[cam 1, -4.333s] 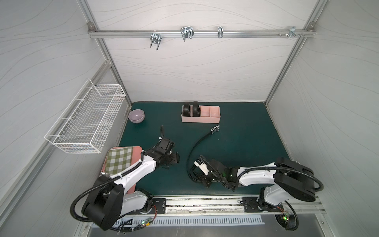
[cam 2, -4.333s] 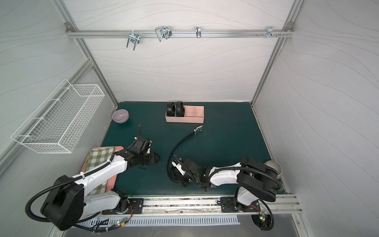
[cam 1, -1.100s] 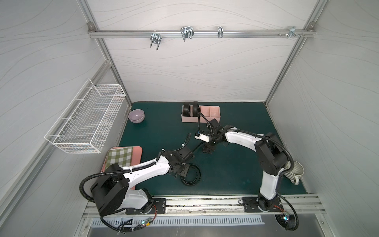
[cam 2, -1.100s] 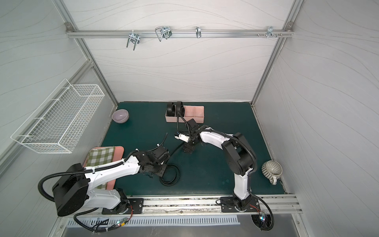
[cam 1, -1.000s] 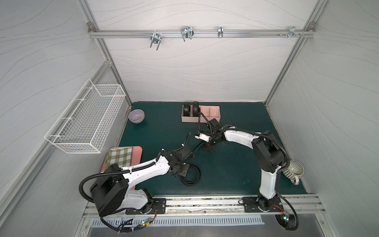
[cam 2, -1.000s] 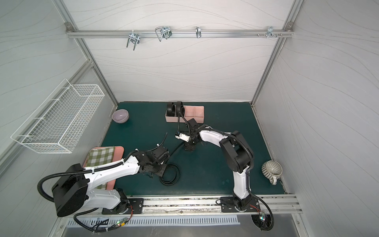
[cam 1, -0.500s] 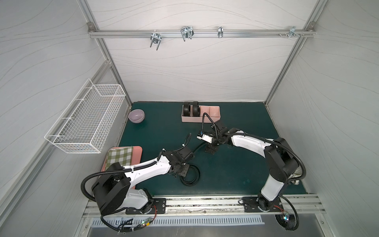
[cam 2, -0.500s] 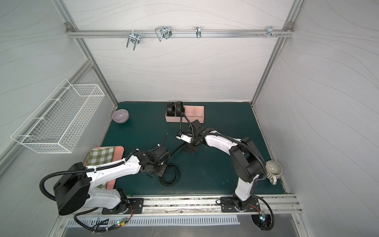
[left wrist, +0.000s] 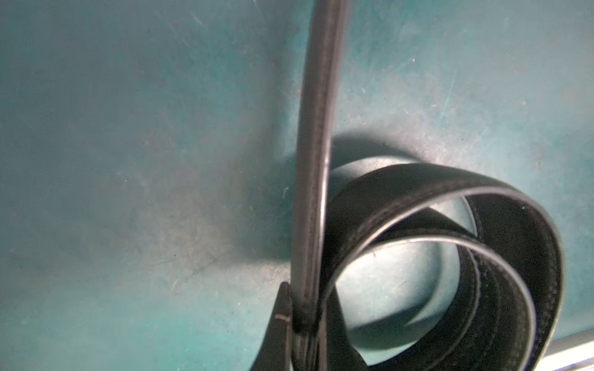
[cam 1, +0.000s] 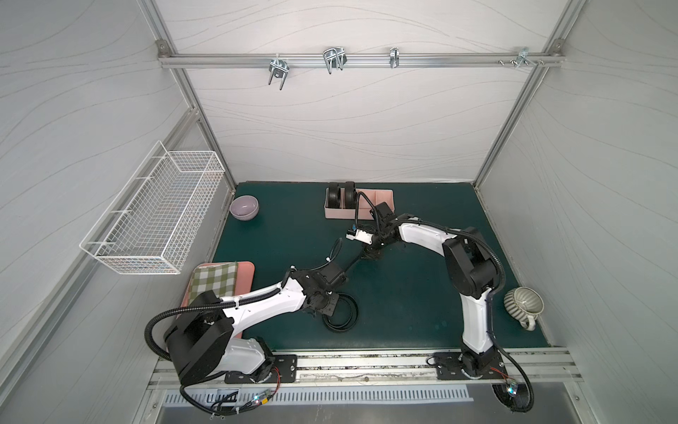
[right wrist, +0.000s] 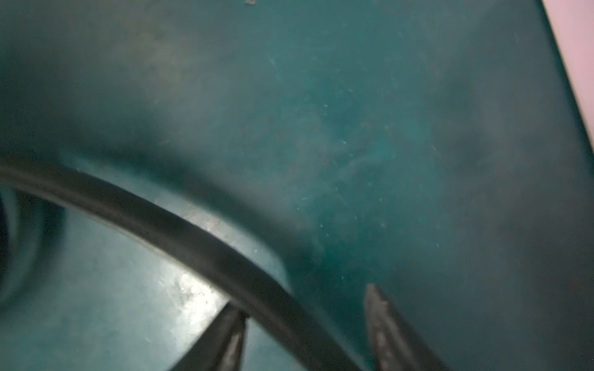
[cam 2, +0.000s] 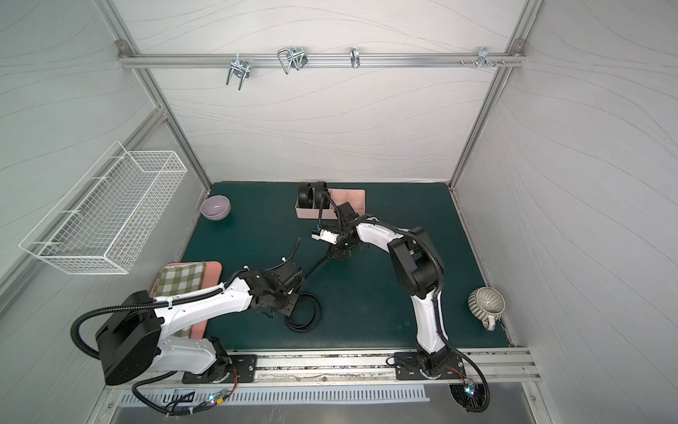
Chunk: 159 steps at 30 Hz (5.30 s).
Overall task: Place the belts into the storage roll
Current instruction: Roll the belt at the center of the board, then pick up the belt from the center of the board.
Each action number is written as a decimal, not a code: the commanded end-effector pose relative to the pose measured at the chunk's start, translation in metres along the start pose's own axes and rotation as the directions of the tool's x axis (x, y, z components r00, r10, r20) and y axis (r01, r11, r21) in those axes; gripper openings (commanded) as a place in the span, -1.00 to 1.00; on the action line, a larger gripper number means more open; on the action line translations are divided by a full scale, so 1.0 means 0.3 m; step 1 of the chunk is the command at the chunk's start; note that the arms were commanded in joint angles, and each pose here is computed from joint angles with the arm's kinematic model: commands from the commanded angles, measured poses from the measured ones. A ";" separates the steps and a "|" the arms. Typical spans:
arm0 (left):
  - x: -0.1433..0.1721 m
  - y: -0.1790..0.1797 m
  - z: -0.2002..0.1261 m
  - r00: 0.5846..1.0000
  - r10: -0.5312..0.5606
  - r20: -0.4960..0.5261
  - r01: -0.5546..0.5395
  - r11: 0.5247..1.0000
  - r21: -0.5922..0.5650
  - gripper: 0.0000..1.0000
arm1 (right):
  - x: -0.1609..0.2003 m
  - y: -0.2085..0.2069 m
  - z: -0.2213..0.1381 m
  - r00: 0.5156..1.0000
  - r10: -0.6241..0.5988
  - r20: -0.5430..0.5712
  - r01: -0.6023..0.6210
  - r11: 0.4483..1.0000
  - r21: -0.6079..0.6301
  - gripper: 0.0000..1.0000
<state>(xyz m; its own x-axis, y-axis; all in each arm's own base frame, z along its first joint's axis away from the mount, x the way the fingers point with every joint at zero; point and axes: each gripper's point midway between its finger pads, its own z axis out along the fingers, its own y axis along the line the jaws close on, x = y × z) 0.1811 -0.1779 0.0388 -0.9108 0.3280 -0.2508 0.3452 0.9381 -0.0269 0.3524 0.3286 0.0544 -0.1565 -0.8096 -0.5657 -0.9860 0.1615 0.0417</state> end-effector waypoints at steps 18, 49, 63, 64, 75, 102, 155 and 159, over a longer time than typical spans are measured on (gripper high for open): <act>-0.105 -0.028 -0.041 0.996 -0.050 0.080 0.046 0.998 0.052 -0.98 | 0.141 0.072 0.021 0.980 0.089 -0.178 -0.110 0.987 -0.114 -0.28; -0.331 0.031 0.133 1.000 0.011 0.017 -0.009 0.988 -0.151 -0.95 | 0.533 0.286 -0.189 0.270 0.952 -0.144 -0.904 0.302 0.303 -1.00; -0.270 0.091 0.161 0.999 0.004 -0.039 -0.012 0.977 -0.215 -0.80 | 0.604 0.261 -0.240 0.174 0.980 -0.092 -0.924 0.195 0.327 -1.00; -0.267 0.093 0.161 0.999 0.003 -0.040 -0.011 0.976 -0.215 -0.78 | 0.611 0.255 -0.248 0.167 0.982 -0.086 -0.926 0.186 0.330 -1.00; -0.249 0.103 0.164 0.999 -0.004 -0.051 -0.008 0.976 -0.220 -0.77 | 0.698 0.189 -0.342 0.110 0.994 -0.022 -0.935 0.111 0.338 -1.00; -0.252 0.166 0.207 0.993 -0.095 -0.075 0.074 0.967 -0.244 -0.85 | 0.751 0.145 -0.418 0.008 0.998 0.054 -0.947 -0.010 0.321 -1.00; -0.492 -0.004 0.357 0.964 -0.255 -0.068 0.238 0.952 -0.192 -1.00 | 0.099 0.108 -0.185 0.317 0.948 0.007 -0.942 0.315 -0.116 0.52; -0.484 0.020 0.377 0.950 -0.299 -0.086 0.281 0.944 -0.174 -1.00 | 0.065 0.073 -0.097 0.318 0.948 -0.015 -0.946 0.316 -0.070 0.50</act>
<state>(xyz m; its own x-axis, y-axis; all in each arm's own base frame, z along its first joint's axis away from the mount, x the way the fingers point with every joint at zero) 0.3701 -0.2400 0.0271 -0.9424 0.0763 -0.3257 0.0525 0.9953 0.0812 0.3181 0.2933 0.0780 -0.9824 -0.1231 -0.1405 -0.1849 0.7476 0.6379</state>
